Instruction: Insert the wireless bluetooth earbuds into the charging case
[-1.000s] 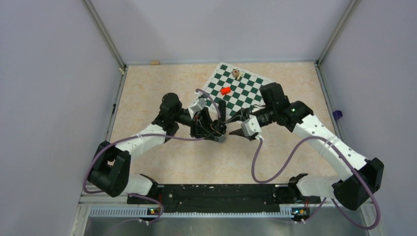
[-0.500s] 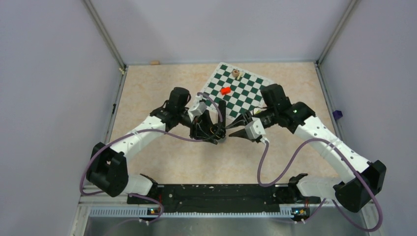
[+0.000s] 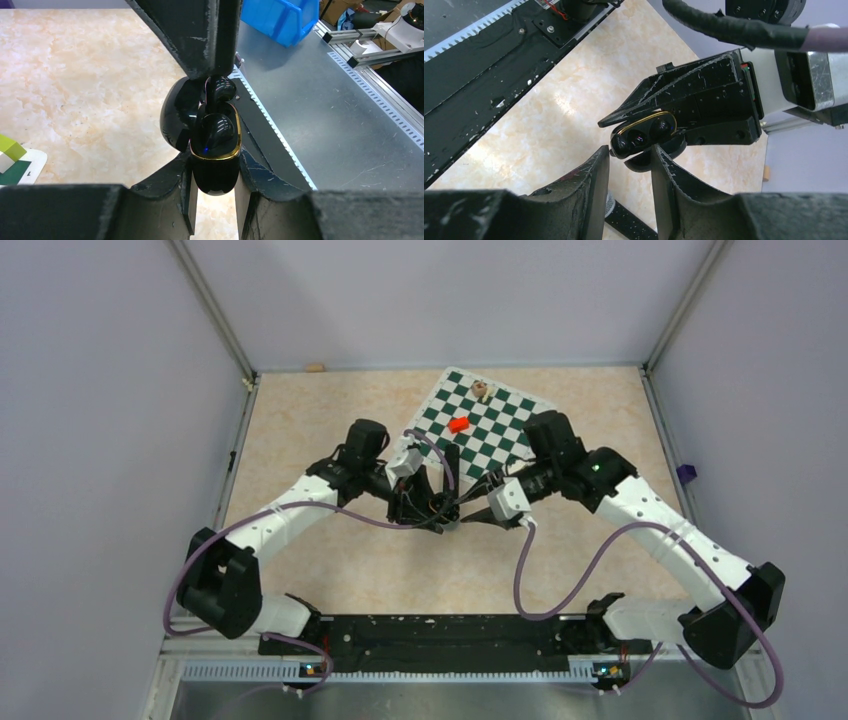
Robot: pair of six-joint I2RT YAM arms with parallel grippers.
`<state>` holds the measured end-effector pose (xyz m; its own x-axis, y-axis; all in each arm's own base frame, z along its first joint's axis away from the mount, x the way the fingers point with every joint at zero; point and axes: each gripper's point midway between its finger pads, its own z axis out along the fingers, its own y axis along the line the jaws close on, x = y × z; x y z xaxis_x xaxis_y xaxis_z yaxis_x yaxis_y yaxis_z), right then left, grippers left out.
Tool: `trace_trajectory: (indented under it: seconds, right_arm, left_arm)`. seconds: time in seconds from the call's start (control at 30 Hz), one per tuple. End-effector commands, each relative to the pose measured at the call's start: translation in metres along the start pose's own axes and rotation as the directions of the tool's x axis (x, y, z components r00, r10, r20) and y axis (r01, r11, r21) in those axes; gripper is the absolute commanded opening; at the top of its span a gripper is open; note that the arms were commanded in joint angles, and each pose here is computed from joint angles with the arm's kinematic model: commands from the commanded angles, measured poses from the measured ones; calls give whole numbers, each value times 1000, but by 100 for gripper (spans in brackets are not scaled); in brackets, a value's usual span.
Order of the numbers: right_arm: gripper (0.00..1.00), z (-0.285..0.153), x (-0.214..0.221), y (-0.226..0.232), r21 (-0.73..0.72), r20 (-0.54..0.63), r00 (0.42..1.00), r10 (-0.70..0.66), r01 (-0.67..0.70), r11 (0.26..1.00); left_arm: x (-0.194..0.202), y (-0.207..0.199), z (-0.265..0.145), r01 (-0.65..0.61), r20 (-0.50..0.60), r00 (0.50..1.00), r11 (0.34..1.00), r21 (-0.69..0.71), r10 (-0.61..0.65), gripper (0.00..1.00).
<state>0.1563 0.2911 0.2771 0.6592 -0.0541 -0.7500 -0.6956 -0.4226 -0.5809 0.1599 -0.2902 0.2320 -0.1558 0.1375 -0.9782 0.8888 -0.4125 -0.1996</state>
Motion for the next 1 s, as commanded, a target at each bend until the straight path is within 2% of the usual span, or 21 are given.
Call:
trace_trajectory:
  seconds: [0.0, 0.13, 0.23, 0.4, 0.67, 0.97]
  right_arm:
    - [34, 7, -11, -6, -12, 19, 999, -28, 28, 1000]
    - [27, 8, -7, -5, -13, 10, 1000, -14, 14, 1000]
    - [26, 9, -7, -2, -20, 20, 1000, -11, 11, 1000]
    - [13, 10, -4, -3, -8, 10, 1000, 19, -19, 1000]
    - [5, 11, -3, -28, 124, 32, 973, 228, -230, 965]
    - [4, 15, 16, -38, 276, 34, 916, 400, -394, 877]
  left_arm:
    - [-15, 0, 1, -69, 15, 998, 997, 23, 69, 0]
    - [-15, -1, 1, -77, 15, 997, 997, 22, 77, 0]
    - [-14, -1, 1, -79, 14, 997, 997, 21, 78, 0]
    - [-14, -1, 1, -80, 14, 997, 997, 22, 80, 0]
    - [-12, 6, 0, -98, -10, 995, 995, -22, 98, 0]
    - [-12, 12, -1, -108, -26, 994, 992, -65, 107, 0]
